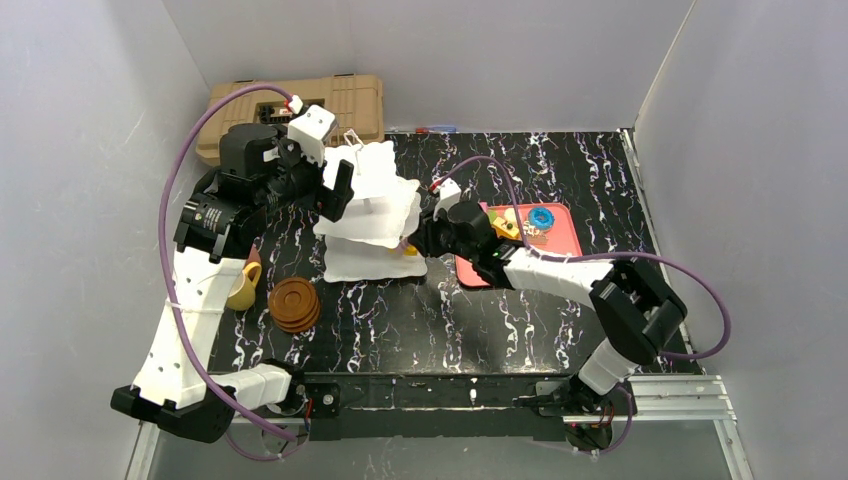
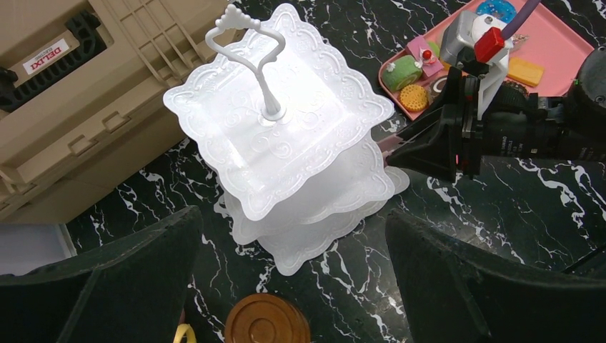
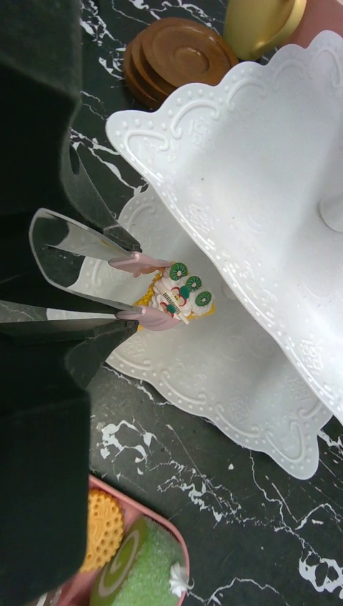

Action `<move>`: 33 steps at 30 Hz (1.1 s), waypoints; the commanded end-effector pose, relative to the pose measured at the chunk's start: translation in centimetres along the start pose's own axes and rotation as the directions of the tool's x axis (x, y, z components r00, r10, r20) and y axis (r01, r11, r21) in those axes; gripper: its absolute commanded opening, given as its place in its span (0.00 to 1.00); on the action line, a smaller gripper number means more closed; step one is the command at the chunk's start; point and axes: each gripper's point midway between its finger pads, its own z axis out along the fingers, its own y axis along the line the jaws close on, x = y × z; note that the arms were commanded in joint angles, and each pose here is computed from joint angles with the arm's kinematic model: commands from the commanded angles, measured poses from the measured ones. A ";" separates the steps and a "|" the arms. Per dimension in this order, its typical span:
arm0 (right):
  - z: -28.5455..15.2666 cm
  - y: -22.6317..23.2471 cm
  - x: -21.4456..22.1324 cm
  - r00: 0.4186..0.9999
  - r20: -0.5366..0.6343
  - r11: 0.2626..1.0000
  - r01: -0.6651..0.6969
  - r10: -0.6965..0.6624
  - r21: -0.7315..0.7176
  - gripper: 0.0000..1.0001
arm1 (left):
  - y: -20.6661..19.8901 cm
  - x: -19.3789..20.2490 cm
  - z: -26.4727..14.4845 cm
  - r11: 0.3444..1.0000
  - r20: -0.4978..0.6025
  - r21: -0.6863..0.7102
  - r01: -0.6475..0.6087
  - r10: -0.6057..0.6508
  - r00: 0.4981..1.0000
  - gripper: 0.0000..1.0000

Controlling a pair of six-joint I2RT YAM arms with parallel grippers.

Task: Serve the afternoon tea
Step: Place the desert on the desert table.

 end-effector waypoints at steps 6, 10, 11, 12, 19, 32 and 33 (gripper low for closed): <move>1.2 2.0 -2.5 0.990 0.127 0.998 -0.047 0.053 -0.048 0.26 | 0.2 -0.5 -1.6 1.000 0.029 -0.017 -0.017 0.018 0.999 0.98; 1.5 2.2 -1.7 0.993 0.106 0.998 -0.037 0.043 -0.054 0.40 | 0.3 -0.6 -1.7 1.000 0.030 -0.020 -0.017 0.018 0.999 0.98; 1.6 2.2 -1.4 0.994 0.099 0.998 -0.035 0.041 -0.054 0.42 | 0.3 -0.6 -1.7 1.000 0.029 -0.020 -0.017 0.018 0.999 0.98; 1.7 2.2 -1.1 0.995 0.094 0.998 -0.033 0.037 -0.053 0.43 | 0.2 -0.6 -1.7 1.000 0.031 -0.019 -0.017 0.018 0.999 0.98; 1.6 2.1 -0.3 0.997 0.075 0.999 -0.016 0.019 -0.049 0.55 | 0.3 -0.7 -1.7 1.000 0.031 -0.020 -0.017 0.017 0.999 0.98; 0.0 2.1 -2.7 0.993 0.119 1.000 0.006 -0.002 -0.030 0.56 | 0.2 -0.8 -1.8 1.000 0.033 -0.015 -0.018 0.018 0.999 0.98; -0.3 2.1 -3.0 0.992 0.125 1.000 0.007 -0.003 -0.029 0.55 | 0.2 -0.8 -1.9 1.000 0.035 -0.016 -0.019 0.020 0.999 0.98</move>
